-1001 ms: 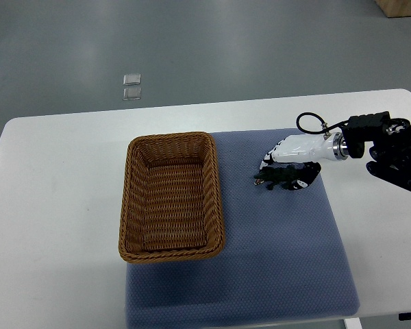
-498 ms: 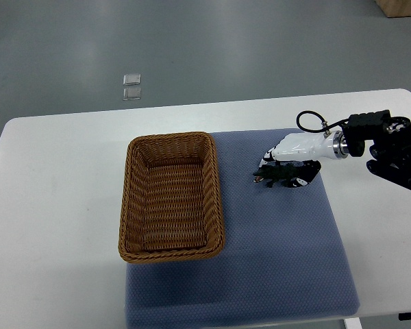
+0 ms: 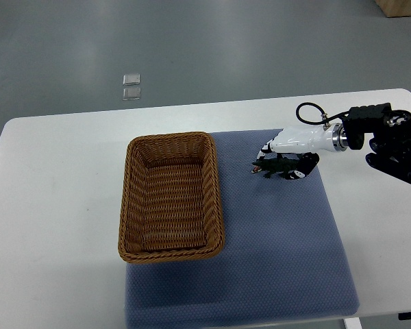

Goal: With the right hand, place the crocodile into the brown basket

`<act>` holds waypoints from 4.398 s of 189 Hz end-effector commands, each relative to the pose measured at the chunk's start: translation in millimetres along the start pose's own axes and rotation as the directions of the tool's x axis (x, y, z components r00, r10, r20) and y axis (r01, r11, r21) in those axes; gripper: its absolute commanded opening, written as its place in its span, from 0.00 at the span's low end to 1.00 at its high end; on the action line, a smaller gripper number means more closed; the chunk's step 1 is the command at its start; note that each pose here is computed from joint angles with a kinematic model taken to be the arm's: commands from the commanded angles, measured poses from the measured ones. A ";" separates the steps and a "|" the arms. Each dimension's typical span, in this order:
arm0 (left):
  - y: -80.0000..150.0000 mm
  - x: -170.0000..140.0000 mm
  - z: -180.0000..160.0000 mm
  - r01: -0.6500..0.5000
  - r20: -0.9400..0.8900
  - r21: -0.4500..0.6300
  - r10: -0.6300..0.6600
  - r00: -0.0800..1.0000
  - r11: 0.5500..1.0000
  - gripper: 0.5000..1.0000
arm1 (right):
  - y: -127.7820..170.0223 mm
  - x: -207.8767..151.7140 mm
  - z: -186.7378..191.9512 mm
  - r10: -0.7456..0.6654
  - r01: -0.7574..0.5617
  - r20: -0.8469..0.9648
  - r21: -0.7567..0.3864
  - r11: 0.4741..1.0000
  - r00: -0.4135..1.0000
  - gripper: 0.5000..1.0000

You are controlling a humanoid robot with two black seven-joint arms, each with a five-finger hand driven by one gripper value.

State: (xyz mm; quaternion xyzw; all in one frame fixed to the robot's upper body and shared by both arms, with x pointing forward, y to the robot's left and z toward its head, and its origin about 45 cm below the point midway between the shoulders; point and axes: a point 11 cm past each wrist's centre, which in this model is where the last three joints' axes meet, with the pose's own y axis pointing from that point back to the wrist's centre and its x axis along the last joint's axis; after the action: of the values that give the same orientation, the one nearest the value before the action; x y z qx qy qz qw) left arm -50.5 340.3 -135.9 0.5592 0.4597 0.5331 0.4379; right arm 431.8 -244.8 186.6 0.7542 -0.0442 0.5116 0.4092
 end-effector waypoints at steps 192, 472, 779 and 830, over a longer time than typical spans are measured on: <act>0.0 0.0 0.0 0.000 0.000 0.000 0.000 1.000 1.000 1.00 | 3.3 77.6 -8.6 0.136 -0.133 -0.139 0.026 0.991 0.981 0.00; 0.0 0.0 0.0 0.000 0.000 0.000 0.000 1.000 1.000 1.00 | -86.3 127.7 -174.1 0.278 -0.125 -0.319 0.426 0.896 0.906 0.18; 0.0 0.5 -0.1 -0.001 0.001 0.000 0.001 1.000 1.000 1.00 | 5.0 125.0 -27.5 0.448 -0.591 0.631 0.021 0.806 0.633 0.85; 0.0 0.0 -0.1 0.000 0.001 0.000 0.000 1.000 1.000 1.00 | 34.1 87.8 26.2 0.416 -0.534 0.874 -0.233 0.812 0.251 0.86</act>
State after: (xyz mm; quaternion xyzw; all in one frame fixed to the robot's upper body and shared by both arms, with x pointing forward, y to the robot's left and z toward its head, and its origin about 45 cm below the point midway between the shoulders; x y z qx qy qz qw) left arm -50.6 340.5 -135.8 0.5598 0.4593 0.5328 0.4380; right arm 475.6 -228.0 285.2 0.8779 -0.4113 0.2190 0.1100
